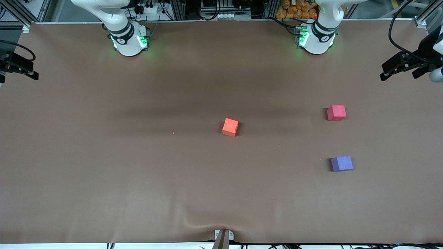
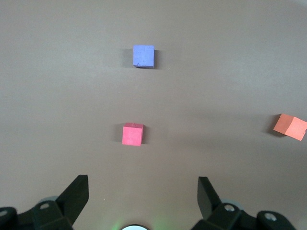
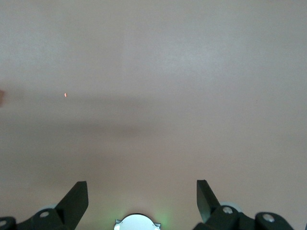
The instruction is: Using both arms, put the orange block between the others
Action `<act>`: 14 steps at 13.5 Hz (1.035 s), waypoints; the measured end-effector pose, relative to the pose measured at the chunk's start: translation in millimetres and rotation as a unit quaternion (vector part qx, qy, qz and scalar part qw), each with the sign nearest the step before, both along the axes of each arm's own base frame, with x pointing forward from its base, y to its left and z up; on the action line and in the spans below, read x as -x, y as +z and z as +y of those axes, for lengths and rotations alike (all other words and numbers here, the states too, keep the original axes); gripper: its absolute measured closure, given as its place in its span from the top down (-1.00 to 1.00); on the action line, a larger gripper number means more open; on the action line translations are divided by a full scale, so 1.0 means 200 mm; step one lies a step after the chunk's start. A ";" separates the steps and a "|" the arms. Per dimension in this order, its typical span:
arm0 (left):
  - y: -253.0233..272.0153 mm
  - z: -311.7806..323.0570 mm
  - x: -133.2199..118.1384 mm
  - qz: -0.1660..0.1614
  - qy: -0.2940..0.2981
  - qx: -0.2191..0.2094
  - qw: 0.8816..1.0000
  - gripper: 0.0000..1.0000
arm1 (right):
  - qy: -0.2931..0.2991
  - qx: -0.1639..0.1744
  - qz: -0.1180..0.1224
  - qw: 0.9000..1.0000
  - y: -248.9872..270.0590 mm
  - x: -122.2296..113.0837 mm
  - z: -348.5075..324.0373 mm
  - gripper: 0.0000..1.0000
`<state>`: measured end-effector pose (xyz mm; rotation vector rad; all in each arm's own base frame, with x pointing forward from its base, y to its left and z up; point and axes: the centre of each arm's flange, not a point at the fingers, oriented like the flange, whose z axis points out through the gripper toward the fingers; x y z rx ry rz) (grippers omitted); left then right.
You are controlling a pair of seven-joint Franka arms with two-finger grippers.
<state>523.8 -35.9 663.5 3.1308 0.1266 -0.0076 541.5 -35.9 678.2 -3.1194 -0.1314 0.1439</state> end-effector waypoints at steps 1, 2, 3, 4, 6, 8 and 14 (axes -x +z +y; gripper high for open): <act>0.00 0.00 0.00 0.000 0.000 0.000 1.000 1.00 | -0.001 0.000 0.000 1.000 0.00 0.00 -0.01 1.00; 0.00 0.00 0.00 0.000 0.000 0.000 1.000 1.00 | -0.001 -0.001 0.000 1.000 0.00 0.00 -0.01 1.00; 0.00 0.00 0.00 0.000 0.000 0.000 1.000 1.00 | 0.000 -0.001 0.000 1.000 0.00 0.00 0.00 1.00; 0.00 0.00 0.00 0.000 0.000 0.000 1.000 1.00 | 0.000 -0.001 0.000 1.000 0.00 0.00 0.00 1.00; 0.00 0.00 0.00 0.000 0.000 0.000 1.000 1.00 | 0.000 -0.002 0.001 1.000 0.00 0.00 0.00 1.00; 0.00 0.00 0.00 0.000 0.000 0.000 1.000 1.00 | 0.000 -0.002 0.000 1.000 0.00 0.00 0.00 1.00; -0.01 -0.01 0.00 0.001 -0.002 0.000 1.000 1.00 | 0.000 -0.002 0.000 1.000 0.00 0.00 0.00 1.00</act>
